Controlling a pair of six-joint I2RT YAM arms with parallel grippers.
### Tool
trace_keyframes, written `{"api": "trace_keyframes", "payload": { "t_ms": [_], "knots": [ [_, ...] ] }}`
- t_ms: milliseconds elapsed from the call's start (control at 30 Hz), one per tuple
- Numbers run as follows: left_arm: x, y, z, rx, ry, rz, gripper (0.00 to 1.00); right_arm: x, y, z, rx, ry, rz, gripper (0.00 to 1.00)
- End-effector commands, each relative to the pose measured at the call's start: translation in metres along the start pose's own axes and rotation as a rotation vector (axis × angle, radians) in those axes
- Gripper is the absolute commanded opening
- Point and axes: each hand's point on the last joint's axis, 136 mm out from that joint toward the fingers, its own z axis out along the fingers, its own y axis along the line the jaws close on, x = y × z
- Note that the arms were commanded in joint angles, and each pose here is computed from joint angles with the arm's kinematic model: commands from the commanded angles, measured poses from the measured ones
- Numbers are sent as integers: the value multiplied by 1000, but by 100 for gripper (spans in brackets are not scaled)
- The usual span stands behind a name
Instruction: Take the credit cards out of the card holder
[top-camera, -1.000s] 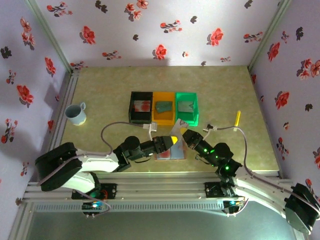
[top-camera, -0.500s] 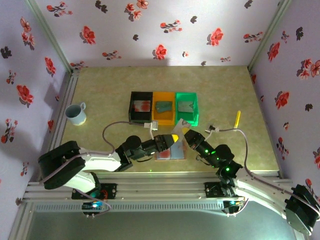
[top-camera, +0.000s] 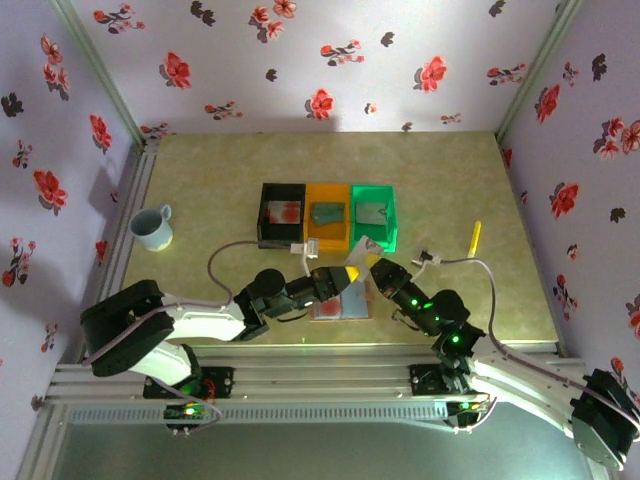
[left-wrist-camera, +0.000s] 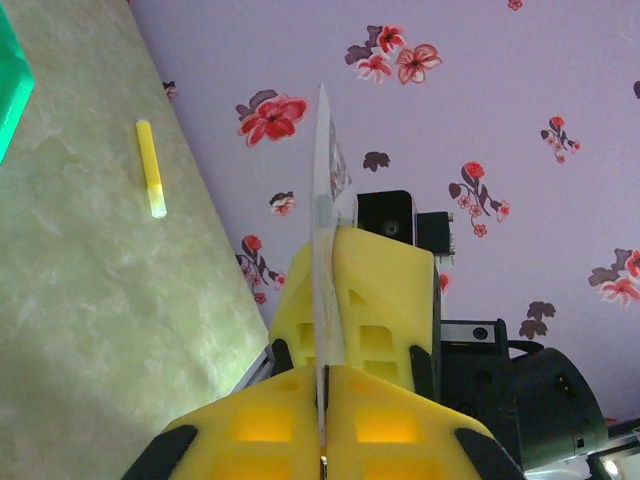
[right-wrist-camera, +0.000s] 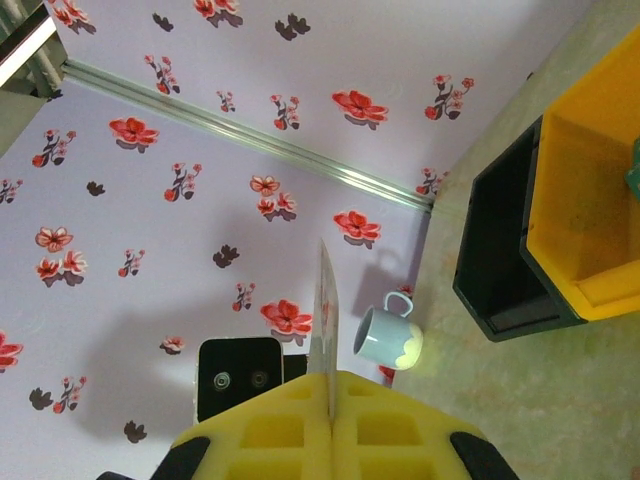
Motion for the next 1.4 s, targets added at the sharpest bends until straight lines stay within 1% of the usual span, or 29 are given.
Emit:
{"api": "trace_keyframes", "payload": {
  "t_ms": [0,67,133,300,333,367,433,500,567,600,667,733,800,867,967,1033,1100,1200,1300,1367],
  "knots": [
    [-12,-22,7,69,-43,26,0,9,-8,-4,21,37,-3,2],
    [-13,-21,5,63,-48,25,0,9,-9,-5,31,40,-10,3],
    [-15,-18,2,54,-54,23,0,9,-10,-6,35,40,-13,8],
    [-20,-11,-4,32,-63,14,0,10,-20,-11,92,46,-35,33],
    [-19,-8,-5,23,-58,11,0,8,-16,-13,88,44,-44,36],
    [-19,-5,-7,11,-53,7,0,8,-18,-14,105,48,-55,37],
    [-17,3,-12,-16,-35,-1,0,8,-22,-18,138,59,-86,39],
    [-15,7,-17,-29,-7,-8,0,7,-25,-21,164,64,-110,46],
    [-12,12,-23,-54,30,-20,0,6,-26,-24,182,71,-140,49],
    [-10,17,-27,-82,66,-27,0,5,-27,-26,194,74,-151,54],
    [-3,19,-34,-118,152,-18,0,5,-24,-29,199,95,-192,55],
    [5,19,-47,-183,237,17,0,7,-21,-30,207,139,-232,55],
    [11,19,-64,-258,307,74,0,12,-15,-27,193,201,-264,52],
    [17,15,-81,-305,386,122,0,19,-8,-23,172,282,-281,52],
    [27,17,-102,-369,505,138,0,31,13,-15,78,402,-279,56],
    [34,16,-108,-362,565,119,0,42,27,-8,-6,478,-274,59],
    [38,12,-111,-345,607,111,0,51,38,-4,-65,540,-281,60],
    [39,12,-116,-367,649,129,0,64,48,-1,-127,641,-272,61],
    [35,9,-116,-351,656,124,0,74,52,-3,-174,708,-249,60],
    [30,6,-115,-339,642,113,0,78,50,-5,-179,727,-245,59]
  ]
}}
